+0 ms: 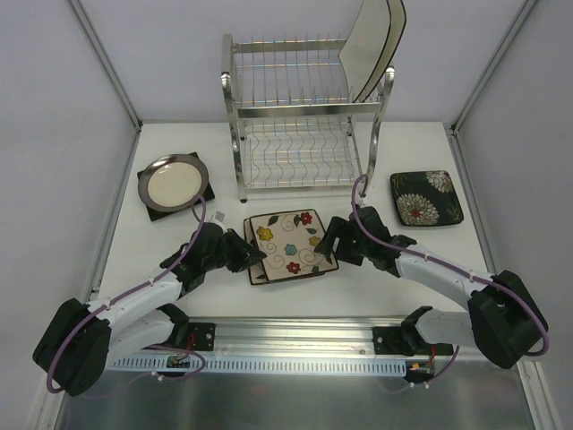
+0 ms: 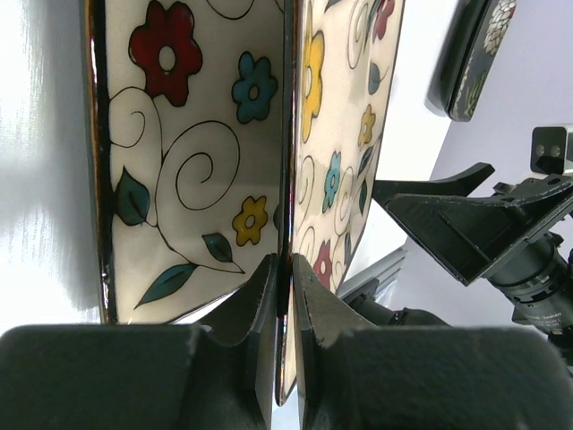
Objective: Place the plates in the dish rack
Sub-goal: Grab a plate with the left arm, then pass the plate from the left arm to the right
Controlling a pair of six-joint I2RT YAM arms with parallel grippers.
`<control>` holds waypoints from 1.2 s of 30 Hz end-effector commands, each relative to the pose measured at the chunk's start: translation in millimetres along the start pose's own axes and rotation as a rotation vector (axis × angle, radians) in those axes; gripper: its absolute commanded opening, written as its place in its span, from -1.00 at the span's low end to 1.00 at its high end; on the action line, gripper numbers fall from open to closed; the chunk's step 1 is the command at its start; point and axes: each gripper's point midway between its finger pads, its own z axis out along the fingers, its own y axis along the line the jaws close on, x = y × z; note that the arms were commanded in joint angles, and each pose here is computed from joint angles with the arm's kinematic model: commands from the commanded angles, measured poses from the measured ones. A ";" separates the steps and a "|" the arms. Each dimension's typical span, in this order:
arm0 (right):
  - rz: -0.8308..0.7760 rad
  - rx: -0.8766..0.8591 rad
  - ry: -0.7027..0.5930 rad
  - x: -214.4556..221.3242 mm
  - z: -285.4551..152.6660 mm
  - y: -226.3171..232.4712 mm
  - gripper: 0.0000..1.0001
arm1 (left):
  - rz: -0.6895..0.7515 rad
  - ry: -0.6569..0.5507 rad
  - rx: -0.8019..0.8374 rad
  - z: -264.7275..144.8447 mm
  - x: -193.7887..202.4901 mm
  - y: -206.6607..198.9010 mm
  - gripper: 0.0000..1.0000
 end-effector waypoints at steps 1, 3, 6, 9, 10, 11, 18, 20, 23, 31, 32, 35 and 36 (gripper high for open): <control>0.011 -0.054 -0.019 -10.1 3.0 14.4 0.53 | 0.009 0.017 0.104 -2.7 -3.8 -34.1 -1.00; 0.003 -0.071 -0.010 -9.4 7.3 17.4 0.50 | 0.007 0.028 0.095 -1.4 -2.3 -31.1 -1.00; 0.001 -0.095 -0.005 -9.5 11.8 20.3 0.43 | 0.016 0.045 0.074 3.2 -1.1 -25.6 -1.00; 0.012 -0.103 0.008 -5.4 18.4 16.1 0.35 | 0.025 0.083 0.057 8.8 3.5 -20.7 -1.00; 0.016 -0.101 0.012 -4.0 21.1 14.0 0.33 | 0.031 0.102 0.053 11.4 6.1 -18.9 -1.00; 0.022 -0.097 0.018 -1.8 23.4 9.7 0.30 | 0.038 0.110 0.052 12.7 7.1 -18.3 -1.00; 0.020 -0.161 0.023 1.0 31.1 12.7 0.02 | 0.077 0.167 0.012 26.2 13.6 -3.5 -1.00; 0.016 -0.169 0.021 -0.1 30.3 13.3 -0.09 | 0.083 0.179 0.010 28.1 15.5 -1.2 -1.00; -0.003 -0.176 0.011 -4.4 25.9 16.0 -0.26 | 0.088 0.194 -0.009 31.4 17.2 5.3 -1.00; -0.094 -0.119 -0.011 -18.3 3.1 18.5 -0.56 | 0.122 0.209 -0.028 37.7 17.0 8.7 -0.89; -0.107 -0.109 -0.015 -21.5 -0.2 19.6 -0.60 | 0.124 0.206 -0.028 38.6 15.6 7.8 -0.85; -0.118 -0.093 -0.018 -24.9 -7.8 20.2 -0.63 | 0.135 0.213 -0.043 40.2 16.1 10.6 -0.66; -0.119 -0.092 -0.017 -25.2 -9.0 20.7 -0.66 | 0.136 0.213 -0.052 41.5 15.6 13.1 -0.61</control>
